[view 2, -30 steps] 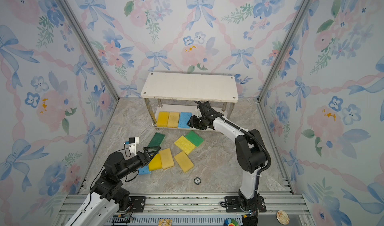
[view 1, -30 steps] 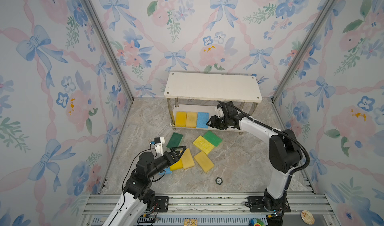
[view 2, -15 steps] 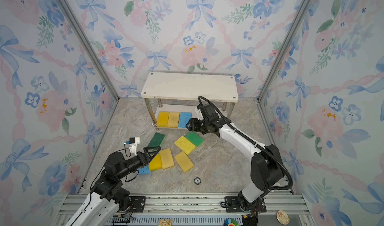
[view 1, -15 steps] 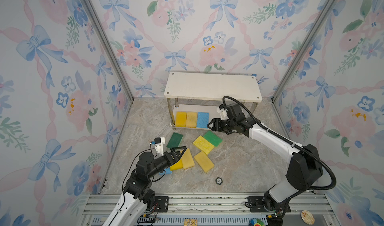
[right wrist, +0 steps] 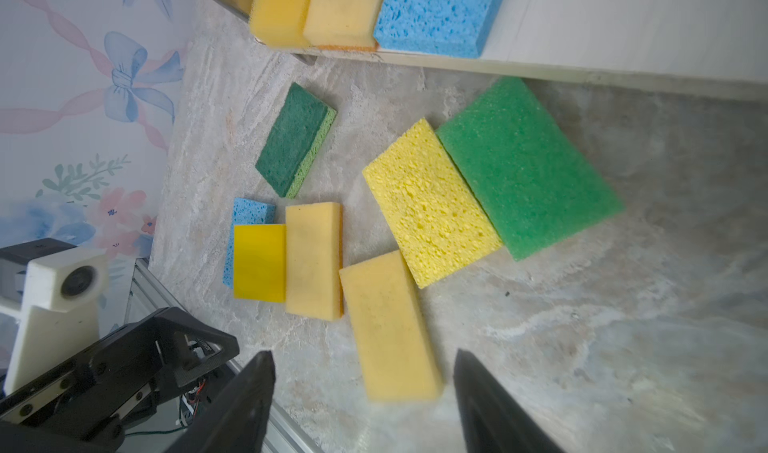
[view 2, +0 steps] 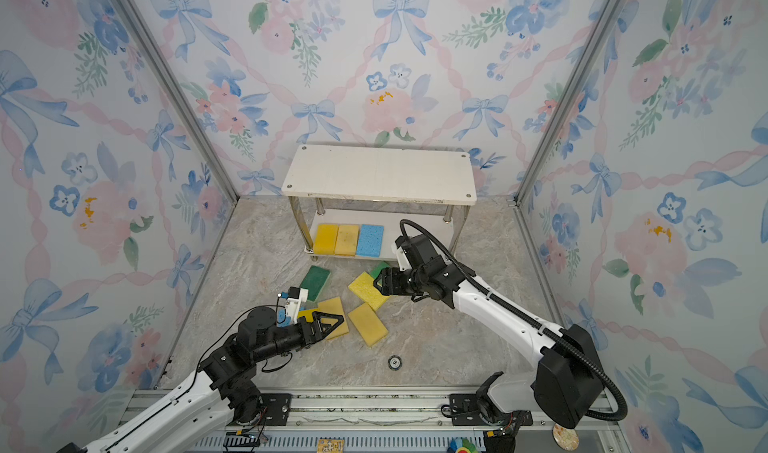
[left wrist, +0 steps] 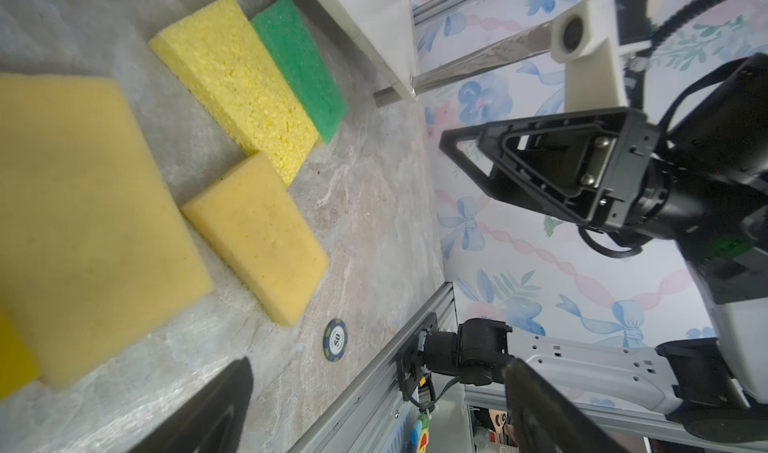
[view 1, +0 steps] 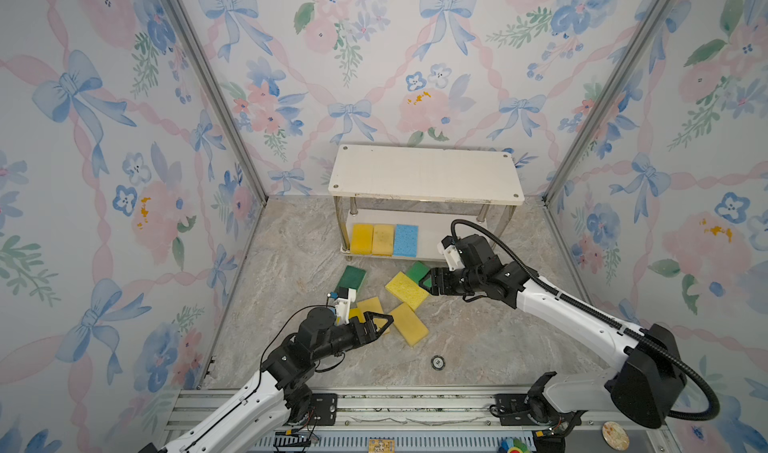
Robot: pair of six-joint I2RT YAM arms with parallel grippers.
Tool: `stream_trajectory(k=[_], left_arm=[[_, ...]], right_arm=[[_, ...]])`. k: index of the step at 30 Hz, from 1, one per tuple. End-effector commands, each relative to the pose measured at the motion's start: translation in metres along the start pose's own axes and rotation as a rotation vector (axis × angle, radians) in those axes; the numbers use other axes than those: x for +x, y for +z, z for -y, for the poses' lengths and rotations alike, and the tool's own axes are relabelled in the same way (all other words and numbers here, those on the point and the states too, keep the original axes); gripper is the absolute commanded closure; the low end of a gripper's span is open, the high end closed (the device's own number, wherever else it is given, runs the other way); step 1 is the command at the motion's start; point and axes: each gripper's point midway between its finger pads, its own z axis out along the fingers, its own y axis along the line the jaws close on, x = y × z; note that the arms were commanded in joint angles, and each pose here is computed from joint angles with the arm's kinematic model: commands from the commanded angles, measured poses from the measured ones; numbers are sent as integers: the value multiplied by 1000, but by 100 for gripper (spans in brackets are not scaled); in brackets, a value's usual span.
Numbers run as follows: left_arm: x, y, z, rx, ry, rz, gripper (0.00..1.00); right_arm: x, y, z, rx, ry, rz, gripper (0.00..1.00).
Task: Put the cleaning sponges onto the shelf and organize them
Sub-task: 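Withdraw the right gripper from the shelf while the left gripper lowers to the pile, then grasp the pale beige sponge with the left gripper and lift it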
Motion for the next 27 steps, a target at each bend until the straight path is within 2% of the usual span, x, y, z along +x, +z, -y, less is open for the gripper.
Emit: stream_trajectory(k=[1,6,9,17,27], left_arm=[[2,11,-13,-92,30,21,10],[18,28,-24,-115,-21,-12,23],[23,36,-27,-107,-46,-16,25],[36,60,-40,-192,-37,-85,30],[38,85,-50,-238,-43,-107,37]], right_arm=[[21,-12,16,52,25,-9,28],[39,-23,31,69,54,16,27],[46,-29,39,87,73,29,26],[50,-39,48,99,84,55,25],[56,-51,58,115,100,70,24]])
